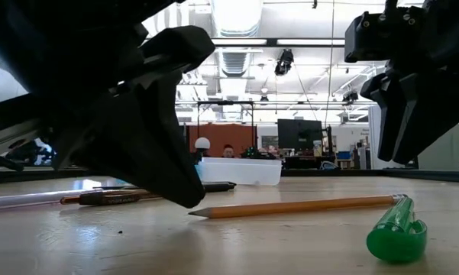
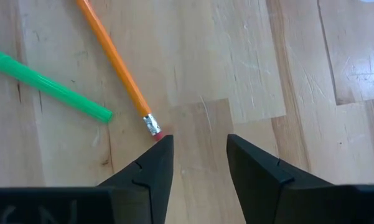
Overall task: Pick & place school supplies into a supply box
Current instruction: Put the orange pencil into the blue supply box, then put the green pen into the blue supply box, then put the purple pen into the blue supply box
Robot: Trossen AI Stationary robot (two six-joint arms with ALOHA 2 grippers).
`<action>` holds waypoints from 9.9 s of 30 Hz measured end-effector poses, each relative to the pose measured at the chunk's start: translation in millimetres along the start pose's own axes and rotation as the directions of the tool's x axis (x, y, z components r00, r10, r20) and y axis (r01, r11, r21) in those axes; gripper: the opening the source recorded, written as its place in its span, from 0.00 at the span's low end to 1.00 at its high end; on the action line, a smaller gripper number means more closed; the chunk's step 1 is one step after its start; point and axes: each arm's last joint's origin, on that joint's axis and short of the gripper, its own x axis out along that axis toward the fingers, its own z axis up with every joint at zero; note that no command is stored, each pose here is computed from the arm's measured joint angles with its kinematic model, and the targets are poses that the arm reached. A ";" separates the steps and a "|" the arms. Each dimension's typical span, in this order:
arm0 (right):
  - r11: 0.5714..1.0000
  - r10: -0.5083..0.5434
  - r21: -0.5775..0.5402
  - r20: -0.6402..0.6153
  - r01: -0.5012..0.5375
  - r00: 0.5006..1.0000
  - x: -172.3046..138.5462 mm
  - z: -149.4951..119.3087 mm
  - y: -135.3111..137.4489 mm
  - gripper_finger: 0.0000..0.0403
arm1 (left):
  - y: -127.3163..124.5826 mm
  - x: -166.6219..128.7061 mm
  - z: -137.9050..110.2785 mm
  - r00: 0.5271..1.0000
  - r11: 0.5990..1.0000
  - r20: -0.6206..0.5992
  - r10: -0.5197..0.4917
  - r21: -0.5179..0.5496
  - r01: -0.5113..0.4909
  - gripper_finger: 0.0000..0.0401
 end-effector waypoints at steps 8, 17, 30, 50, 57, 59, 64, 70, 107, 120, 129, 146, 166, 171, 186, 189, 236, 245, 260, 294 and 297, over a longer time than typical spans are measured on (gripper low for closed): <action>1.000 0.000 0.000 0.000 0.000 1.000 0.0 0.0 -0.1 0.35 | 3.6 3.2 -1.3 1.000 1.000 -0.003 0.004 -0.026 -0.004 0.00; 1.000 -0.001 -0.004 -0.002 0.001 1.000 0.2 -0.3 -0.3 0.36 | 4.9 10.4 -2.5 1.000 0.998 -0.004 0.000 -0.061 0.000 0.00; 0.999 0.024 -0.037 -0.032 -0.025 0.999 -14.3 0.6 -10.0 0.38 | 4.3 10.5 -2.6 1.000 0.996 -0.003 -0.016 -0.088 0.016 0.00; 0.954 0.291 -0.064 -0.047 -0.294 0.955 -11.4 4.9 3.6 0.49 | 4.1 11.0 -3.2 1.000 0.996 -0.007 -0.007 -0.088 0.006 0.00; 0.949 0.304 -0.077 -0.014 -0.304 0.953 -9.0 8.2 6.1 0.46 | 3.8 10.9 -3.5 1.000 0.996 -0.010 -0.004 -0.087 0.003 0.00; 0.950 0.302 -0.077 -0.016 -0.303 0.953 -8.3 8.1 6.2 0.45 | 3.8 11.0 -3.6 1.000 0.996 -0.011 -0.004 -0.087 0.003 0.00; 0.953 0.289 -0.085 -0.044 -0.292 0.956 1.8 5.4 9.3 0.42 | 3.8 11.0 -3.7 1.000 0.996 -0.011 -0.004 -0.086 0.003 0.00; 0.953 0.279 -0.104 -0.056 -0.283 0.959 7.6 4.4 10.7 0.37 | 3.7 11.0 -4.1 1.000 0.996 -0.015 -0.004 -0.084 0.003 0.00; 0.997 0.052 0.058 0.103 -0.058 0.993 -12.4 24.3 -9.3 0.05 | 41.1 -35.1 0.8 0.928 0.929 -0.204 0.312 -0.137 -0.343 0.00; 0.655 -0.198 0.756 0.192 -0.015 0.961 -11.9 52.9 -59.4 0.04 | 69.8 -84.4 -24.4 0.844 0.563 -0.390 0.369 -0.628 -0.536 0.00; 0.669 -0.169 0.743 0.144 0.007 0.975 28.9 80.8 -112.0 0.05 | 72.1 -86.4 -16.9 0.858 0.493 -0.364 0.362 -0.707 -0.508 0.00; 0.657 -0.088 0.751 0.158 -0.062 0.984 54.8 94.7 -150.5 0.09 | 71.9 -85.8 -14.1 0.862 0.475 -0.340 0.376 -0.728 -0.495 0.00; 0.987 0.162 0.005 0.024 -0.163 0.986 4.6 63.2 -80.1 0.45 | 56.8 -82.4 -27.1 0.880 0.517 -0.394 0.263 -0.712 -0.474 0.00; 0.835 0.308 -0.441 -0.122 -0.329 0.944 -16.3 25.9 -19.4 0.44 | 50.3 -80.3 -33.2 0.880 0.509 -0.402 0.254 -0.718 -0.475 0.00; 0.701 0.328 -0.653 -0.060 -0.285 0.943 13.5 33.7 49.8 0.51 | 49.4 -78.6 -32.3 0.887 0.509 -0.388 0.251 -0.727 -0.462 0.00; 0.693 0.309 -0.667 -0.067 -0.273 0.949 25.4 40.5 58.2 0.52 | 49.4 -78.6 -32.1 0.887 0.508 -0.387 0.251 -0.728 -0.461 0.00; 0.568 0.062 0.741 0.398 -0.360 0.915 39.4 119.8 -194.4 0.36 | 23.6 -79.8 -52.6 0.864 0.472 -0.503 -0.014 -0.765 -0.438 0.00; 0.784 0.086 0.577 0.261 -0.227 0.961 16.0 105.4 -166.5 0.53 | 7.8 -69.0 -82.6 0.773 0.264 -0.597 -0.216 -0.798 -0.542 0.03; 0.813 0.098 0.550 0.188 -0.188 0.977 4.4 94.2 -150.1 0.55 | 56.6 -97.5 -64.9 0.854 0.226 -0.462 -0.241 -0.882 -0.413 0.20; 0.818 0.096 0.548 0.172 -0.176 0.980 4.5 92.6 -150.5 0.55 | 67.3 -57.3 -78.2 0.841 0.058 -0.302 -0.449 -0.949 -0.310 0.26; 0.818 0.096 0.548 0.172 -0.176 0.980 4.5 92.6 -150.5 0.55 | 67.2 -55.6 -75.1 0.854 0.046 -0.266 -0.446 -0.960 -0.276 0.31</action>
